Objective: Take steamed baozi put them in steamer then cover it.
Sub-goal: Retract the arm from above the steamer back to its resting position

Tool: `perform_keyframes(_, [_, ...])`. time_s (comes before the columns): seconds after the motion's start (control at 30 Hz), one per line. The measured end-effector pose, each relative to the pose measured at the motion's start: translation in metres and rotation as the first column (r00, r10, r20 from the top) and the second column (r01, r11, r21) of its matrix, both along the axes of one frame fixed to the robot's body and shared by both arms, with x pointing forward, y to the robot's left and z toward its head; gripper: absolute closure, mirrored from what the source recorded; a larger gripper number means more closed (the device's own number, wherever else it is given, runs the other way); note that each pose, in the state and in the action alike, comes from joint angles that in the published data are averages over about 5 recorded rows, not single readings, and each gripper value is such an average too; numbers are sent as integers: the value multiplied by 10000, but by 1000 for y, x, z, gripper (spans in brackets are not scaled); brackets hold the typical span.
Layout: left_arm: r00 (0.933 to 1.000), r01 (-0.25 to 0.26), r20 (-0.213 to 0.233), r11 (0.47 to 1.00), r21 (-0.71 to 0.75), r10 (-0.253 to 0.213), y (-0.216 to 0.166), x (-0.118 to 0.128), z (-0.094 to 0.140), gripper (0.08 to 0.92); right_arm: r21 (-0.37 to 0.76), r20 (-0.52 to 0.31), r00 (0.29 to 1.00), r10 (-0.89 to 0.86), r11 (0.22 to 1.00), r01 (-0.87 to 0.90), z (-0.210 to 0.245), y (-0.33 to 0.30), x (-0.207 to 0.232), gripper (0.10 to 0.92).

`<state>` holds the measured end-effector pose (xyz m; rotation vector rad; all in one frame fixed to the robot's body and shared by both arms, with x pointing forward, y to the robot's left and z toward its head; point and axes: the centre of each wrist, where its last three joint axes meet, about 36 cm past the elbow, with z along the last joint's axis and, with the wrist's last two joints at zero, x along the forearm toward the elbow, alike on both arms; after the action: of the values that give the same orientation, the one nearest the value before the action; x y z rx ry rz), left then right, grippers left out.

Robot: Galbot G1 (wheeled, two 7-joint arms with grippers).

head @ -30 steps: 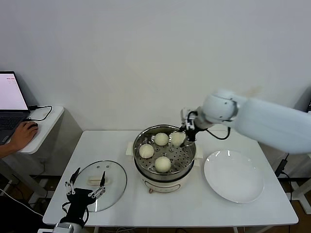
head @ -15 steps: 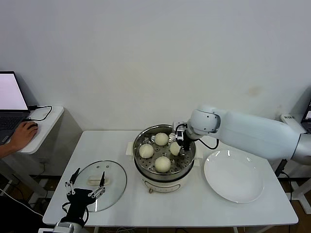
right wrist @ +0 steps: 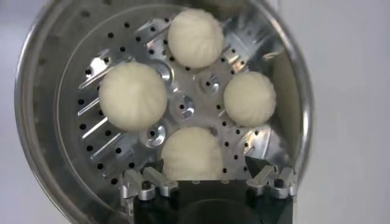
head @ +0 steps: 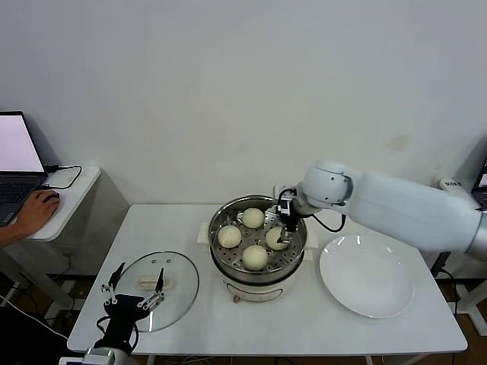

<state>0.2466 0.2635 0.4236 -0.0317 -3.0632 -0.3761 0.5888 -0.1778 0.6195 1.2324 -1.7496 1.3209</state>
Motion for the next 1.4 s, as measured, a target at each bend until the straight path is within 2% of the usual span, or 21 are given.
perform_keyframes(0.17, [10000, 17, -24, 10000, 3, -17, 0, 1, -2, 177, 1219, 1095, 9929, -462, 9920, 327, -4, -31, -25, 200])
perform_keyframes(0.33, [10000, 6, -45, 10000, 44, -6, 0, 2, -5, 177, 3176, 2535, 9602, -1168, 9477, 314, -24, -60, -48, 199])
perform_keyframes(0.5, [10000, -43, -43, 10000, 33, 43, -3, 1, -10, 177, 5370, 3808, 9027, -2005, 8427, -393, -53, -78, -65, 200])
perform_keyframes(0.63, [9999, -106, -58, 9999, 5, 106, -6, 1, -16, 177, 6825, 4318, 8528, -2937, 7246, -960, -82, -87, -79, 199])
perform_keyframes(0.77, [9998, -180, -58, 9998, 22, 180, -10, 2, -24, 177, 8029, 4212, 8007, -4260, 5858, -1107, -116, -101, -99, 200])
perform_keyframes(0.9, [9997, -252, -73, 9995, 166, 254, -13, 4, -33, 177, 8832, 3598, 7387, -5700, 4634, -725, -154, -120, -128, 200])
perform_keyframes(1.03, [9992, -403, -3, 9973, 621, 404, -12, 6, -45, 177, 9282, 2809, 6606, -6962, 3722, -26, -190, -141, -166, 199])
perform_keyframes(1.17, [9981, -601, 272, 9822, 1781, 562, -4, 9, -59, 177, 9479, 2112, 5828, -7847, 3099, 738, -224, -153, -208, 200])
perform_keyframes(1.3, [9970, -714, 551, 9215, 3817, 544, 12, 9, -79, 177, 9517, 1791, 4968, -8492, 2776, 1313, -246, -165, -243, 199])
perform_keyframes(1.4, [9974, -638, 623, 8256, 5606, 348, 30, 4, -94, 177, 9498, 1788, 4303, -8848, 2693, 1590, -254, -176, -261, 200])
